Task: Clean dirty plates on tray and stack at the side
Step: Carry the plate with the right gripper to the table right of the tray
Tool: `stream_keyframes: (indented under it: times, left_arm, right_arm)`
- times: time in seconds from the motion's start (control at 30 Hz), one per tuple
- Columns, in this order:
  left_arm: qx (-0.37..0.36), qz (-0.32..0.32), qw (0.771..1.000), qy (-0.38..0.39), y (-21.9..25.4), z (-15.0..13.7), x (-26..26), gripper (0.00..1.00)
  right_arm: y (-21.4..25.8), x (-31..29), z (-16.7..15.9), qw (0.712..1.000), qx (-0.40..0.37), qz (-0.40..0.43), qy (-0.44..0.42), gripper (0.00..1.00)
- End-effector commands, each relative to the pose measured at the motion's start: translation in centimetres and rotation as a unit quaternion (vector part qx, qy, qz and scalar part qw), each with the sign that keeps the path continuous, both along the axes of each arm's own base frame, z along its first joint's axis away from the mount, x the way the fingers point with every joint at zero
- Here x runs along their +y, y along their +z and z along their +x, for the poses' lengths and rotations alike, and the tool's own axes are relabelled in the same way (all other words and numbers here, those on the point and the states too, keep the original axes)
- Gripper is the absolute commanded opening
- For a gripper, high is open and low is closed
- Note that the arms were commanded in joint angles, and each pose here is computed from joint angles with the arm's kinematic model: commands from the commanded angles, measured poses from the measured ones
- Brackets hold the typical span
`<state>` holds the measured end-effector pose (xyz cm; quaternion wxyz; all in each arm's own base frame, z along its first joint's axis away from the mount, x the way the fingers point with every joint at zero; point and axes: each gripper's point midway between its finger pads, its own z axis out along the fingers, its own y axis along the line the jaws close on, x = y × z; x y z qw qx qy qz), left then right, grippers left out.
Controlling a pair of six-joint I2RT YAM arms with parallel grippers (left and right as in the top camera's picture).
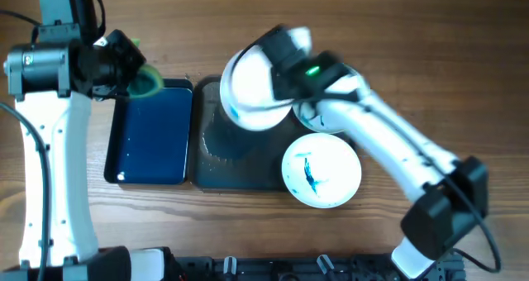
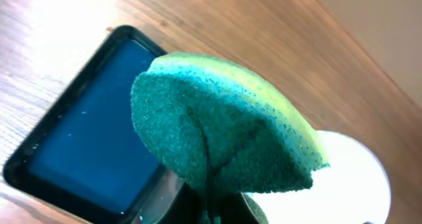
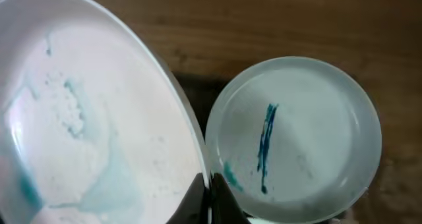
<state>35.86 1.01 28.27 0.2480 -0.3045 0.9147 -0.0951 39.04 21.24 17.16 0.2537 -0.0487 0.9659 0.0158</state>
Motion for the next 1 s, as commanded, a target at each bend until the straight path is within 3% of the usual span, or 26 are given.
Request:
stream_keyframes:
  times: [0.0, 0.07, 0.17, 0.3, 0.43, 0.57, 0.73, 0.77, 0.83, 0.9, 0.97]
  left_arm:
    - [-0.011, -0.009, 0.999, -0.042, 0.6, 0.4, -3.1, 0.04]
    - [-0.009, -0.009, 0.997, -0.074, -0.3, 1.4, -5.4, 0.04]
    - [0.006, -0.009, 0.994, -0.112, -3.0, 3.8, -8.9, 0.04]
    - [0.039, -0.007, 0.990, -0.133, -7.5, 6.4, -11.1, 0.04]
    - [0.053, -0.006, 0.990, -0.132, -10.8, 8.5, -11.6, 0.04]
    - [0.051, -0.006, 0.990, -0.132, -11.8, 9.5, -11.8, 0.04]
    - [0.047, -0.006, 0.990, -0.132, -11.8, 9.7, -11.8, 0.04]
    - [0.046, -0.006, 0.990, -0.132, -11.8, 9.7, -11.8, 0.04]
    - [0.042, -0.006, 0.990, -0.132, -11.7, 9.9, -11.8, 0.04]
    - [0.040, -0.007, 0.990, -0.132, -11.6, 10.0, -11.9, 0.04]
    - [0.034, -0.014, 0.992, -0.121, -11.5, 10.3, -11.9, 0.04]
  right_arm:
    - [3.0, -2.3, 0.2, 0.982, 0.058, 0.176, 0.014, 0.04]
    - [2.9, -7.6, 0.9, 0.972, 0.086, 0.215, -0.029, 0.04]
    - [1.8, -18.2, -0.2, 0.963, 0.118, 0.204, -0.129, 0.04]
    - [1.2, -29.1, -3.9, 0.938, 0.129, 0.185, -0.265, 0.04]
    - [-5.4, -36.1, -8.8, 0.899, 0.143, 0.165, -0.380, 0.04]
    - [-11.4, -35.2, -10.0, 0.886, 0.153, 0.155, -0.410, 0.04]
    - [-14.2, -33.4, -11.4, 0.883, 0.179, 0.136, -0.413, 0.05]
    - [-14.4, -33.1, -11.5, 0.884, 0.182, 0.133, -0.409, 0.09]
    - [-14.4, -32.8, -11.6, 0.880, 0.188, 0.134, -0.416, 0.31]
    - [-13.1, -32.5, -11.1, 0.875, 0.191, 0.149, -0.419, 0.34]
    - [-8.2, -31.6, -7.1, 0.914, 0.150, 0.167, -0.337, 0.39]
